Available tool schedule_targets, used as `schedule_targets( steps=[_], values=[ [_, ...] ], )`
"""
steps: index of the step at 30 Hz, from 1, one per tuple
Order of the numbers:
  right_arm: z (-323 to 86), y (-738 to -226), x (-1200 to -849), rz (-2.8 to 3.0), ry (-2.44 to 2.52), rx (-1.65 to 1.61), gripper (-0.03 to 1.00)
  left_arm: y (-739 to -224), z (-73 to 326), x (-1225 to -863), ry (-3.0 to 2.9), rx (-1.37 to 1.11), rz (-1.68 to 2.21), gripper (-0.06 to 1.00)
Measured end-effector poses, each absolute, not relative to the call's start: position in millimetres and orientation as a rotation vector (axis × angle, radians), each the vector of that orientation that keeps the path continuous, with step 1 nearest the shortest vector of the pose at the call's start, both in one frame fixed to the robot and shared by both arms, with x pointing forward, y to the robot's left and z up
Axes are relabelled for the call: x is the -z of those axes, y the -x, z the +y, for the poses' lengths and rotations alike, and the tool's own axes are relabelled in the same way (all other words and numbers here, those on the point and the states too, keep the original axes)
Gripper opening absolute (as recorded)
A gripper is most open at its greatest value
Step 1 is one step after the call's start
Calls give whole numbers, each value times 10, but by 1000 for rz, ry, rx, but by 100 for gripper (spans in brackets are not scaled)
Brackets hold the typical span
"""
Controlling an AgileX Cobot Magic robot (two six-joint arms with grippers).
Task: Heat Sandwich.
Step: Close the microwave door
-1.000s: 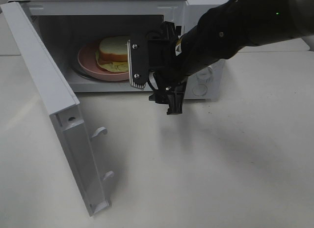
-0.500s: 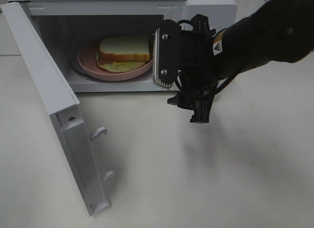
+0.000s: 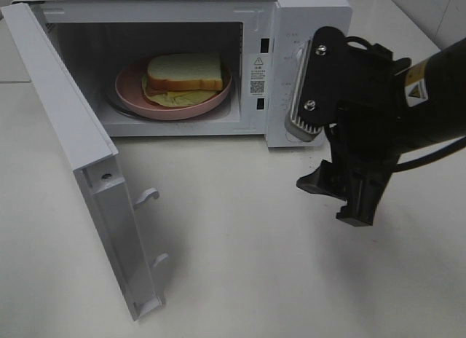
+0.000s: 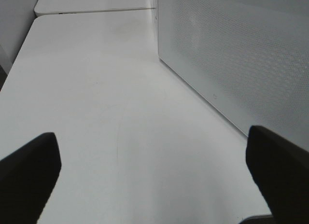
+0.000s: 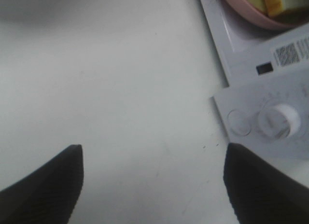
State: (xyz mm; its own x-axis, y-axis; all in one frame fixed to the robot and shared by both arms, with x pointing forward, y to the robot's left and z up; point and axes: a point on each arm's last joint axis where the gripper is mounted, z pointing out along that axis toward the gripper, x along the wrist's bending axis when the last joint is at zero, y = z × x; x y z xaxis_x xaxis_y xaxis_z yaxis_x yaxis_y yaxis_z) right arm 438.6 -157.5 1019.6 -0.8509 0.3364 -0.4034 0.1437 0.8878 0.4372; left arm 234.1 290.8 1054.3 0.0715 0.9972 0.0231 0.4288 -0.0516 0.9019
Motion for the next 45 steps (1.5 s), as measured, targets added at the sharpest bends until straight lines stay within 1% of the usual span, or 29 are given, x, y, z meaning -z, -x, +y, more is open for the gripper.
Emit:
schedule_targets(
  steps=[9,14,28,39,45],
  values=[
    [-1819,-4080,-10375,2625,-715,-509,77,-2341,2908,-10543,-1589,-944,1458,99],
    [-2017,-3824,-10541,2595,-979,-503,77,-2341,2908,-10543,-1589,-944,1458,99],
    [-2430,-3282,-10720,2601,-1263,-350,77,-2341,2908,-10543,-1589,-944,1458,99],
    [-2648,-2995,-10878,2466,-1311,-567,77,-2341,2908,-10543,-1589,-944,1458,99],
    [-2857,-2846,-10899,2242,-1485,-625,77,-2341,2908,-10543,-1589,-944,1458,99]
  ],
)
